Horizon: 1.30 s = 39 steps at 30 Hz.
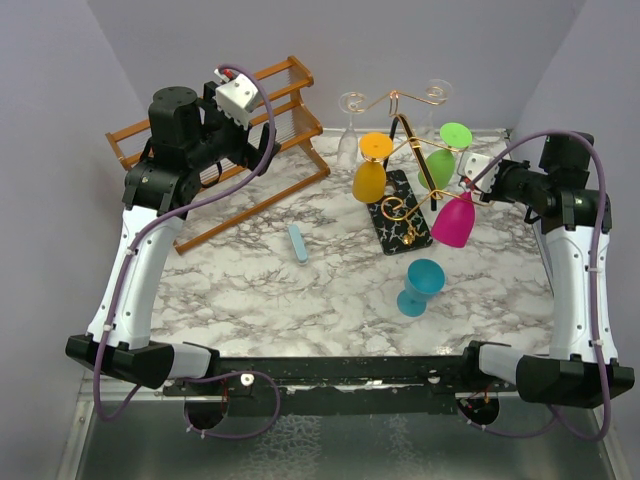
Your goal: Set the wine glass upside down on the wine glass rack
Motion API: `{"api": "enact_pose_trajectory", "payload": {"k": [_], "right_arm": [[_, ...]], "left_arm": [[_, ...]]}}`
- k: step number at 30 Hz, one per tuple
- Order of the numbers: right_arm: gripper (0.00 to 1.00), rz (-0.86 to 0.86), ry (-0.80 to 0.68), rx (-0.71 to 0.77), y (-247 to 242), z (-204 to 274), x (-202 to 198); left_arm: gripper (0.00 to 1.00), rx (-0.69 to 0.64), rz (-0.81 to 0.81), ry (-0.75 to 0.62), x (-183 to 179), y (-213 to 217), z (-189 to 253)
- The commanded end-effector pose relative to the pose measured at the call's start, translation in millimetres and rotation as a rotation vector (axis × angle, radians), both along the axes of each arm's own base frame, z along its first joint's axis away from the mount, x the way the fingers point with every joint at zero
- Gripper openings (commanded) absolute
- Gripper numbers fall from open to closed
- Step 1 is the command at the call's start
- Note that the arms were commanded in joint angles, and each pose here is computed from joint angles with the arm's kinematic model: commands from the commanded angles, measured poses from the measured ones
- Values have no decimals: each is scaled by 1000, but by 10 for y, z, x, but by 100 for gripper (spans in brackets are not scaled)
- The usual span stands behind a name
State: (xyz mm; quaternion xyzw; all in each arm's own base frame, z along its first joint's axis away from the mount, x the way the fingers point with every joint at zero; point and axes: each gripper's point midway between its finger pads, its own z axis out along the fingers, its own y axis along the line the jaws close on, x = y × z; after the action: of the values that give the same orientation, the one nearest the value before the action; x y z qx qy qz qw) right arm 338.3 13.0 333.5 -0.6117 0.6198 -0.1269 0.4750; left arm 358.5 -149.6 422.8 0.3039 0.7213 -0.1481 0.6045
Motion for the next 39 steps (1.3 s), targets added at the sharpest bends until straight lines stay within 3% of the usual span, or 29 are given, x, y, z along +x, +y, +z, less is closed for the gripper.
{"api": "enact_pose_trajectory", "payload": {"k": [1,39], "right_arm": [[1,25,-40,0,65,175,-106],[2,-88,-40,-55,-134,78,-249]], "left_arm": [[99,-29,-22,-43,-83,-14,153],[99,-44,-69,-31,-158,-82,117]]}}
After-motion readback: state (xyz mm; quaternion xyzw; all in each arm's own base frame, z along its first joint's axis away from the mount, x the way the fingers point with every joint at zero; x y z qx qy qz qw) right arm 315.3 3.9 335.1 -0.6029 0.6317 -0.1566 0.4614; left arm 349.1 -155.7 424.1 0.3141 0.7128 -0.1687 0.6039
